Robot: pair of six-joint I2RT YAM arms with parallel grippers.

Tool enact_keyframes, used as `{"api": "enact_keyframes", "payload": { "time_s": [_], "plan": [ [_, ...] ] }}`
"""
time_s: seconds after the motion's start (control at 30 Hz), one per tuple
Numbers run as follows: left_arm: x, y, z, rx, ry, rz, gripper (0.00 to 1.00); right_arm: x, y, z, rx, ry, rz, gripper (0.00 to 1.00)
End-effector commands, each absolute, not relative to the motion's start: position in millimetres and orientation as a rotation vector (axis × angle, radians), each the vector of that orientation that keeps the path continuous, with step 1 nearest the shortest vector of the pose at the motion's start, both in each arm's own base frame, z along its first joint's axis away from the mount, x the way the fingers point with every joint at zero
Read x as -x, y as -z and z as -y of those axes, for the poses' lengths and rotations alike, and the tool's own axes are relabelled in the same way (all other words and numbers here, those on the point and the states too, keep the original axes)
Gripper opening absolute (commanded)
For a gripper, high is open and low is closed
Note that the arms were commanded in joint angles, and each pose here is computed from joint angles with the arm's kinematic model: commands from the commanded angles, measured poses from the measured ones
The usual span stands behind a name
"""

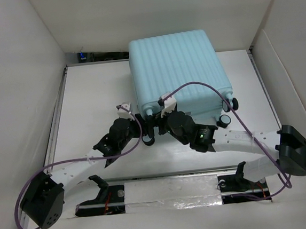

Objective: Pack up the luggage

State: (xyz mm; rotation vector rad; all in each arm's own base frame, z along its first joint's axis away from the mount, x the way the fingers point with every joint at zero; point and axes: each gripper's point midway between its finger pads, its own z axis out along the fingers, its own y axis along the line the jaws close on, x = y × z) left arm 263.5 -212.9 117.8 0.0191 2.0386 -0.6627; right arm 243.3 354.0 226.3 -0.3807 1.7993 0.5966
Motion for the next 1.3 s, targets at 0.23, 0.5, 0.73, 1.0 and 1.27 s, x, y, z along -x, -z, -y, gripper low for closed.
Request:
{"api": "enact_keyframes", "payload": {
  "time_s": [0.23, 0.5, 0.73, 1.0, 1.27],
  "plan": [
    [-296.3, -156.9, 223.7, -0.052, 0.653, -1.832, 0.31, -277.8, -225.7, -376.2, 0.328, -0.558, -1.833, 0.98],
    [-301.1, -161.6, 217.9, -0.039, 0.605, -1.793, 0.00, -296.3, -221.9, -370.8, 0.236, -0.476, -1.832, 0.61],
    [-301.0, -161.4, 202.3, -0.016, 0.560, -1.747, 0.00, -302.9, -214.7, -354.1, 0.190, -0.429, -1.837, 0.15],
    [-306.0, -155.0, 172.0, 0.052, 0.487, -1.757, 0.00, -286.7, -224.0, -323.0, 0.153, -0.461, -1.802, 0.00],
    [-315.8, -148.2, 154.4, 0.125, 0.520, -1.794, 0.00, -258.5, -225.3, -300.6, 0.182, -0.498, -1.800, 0.00]
  ]
}}
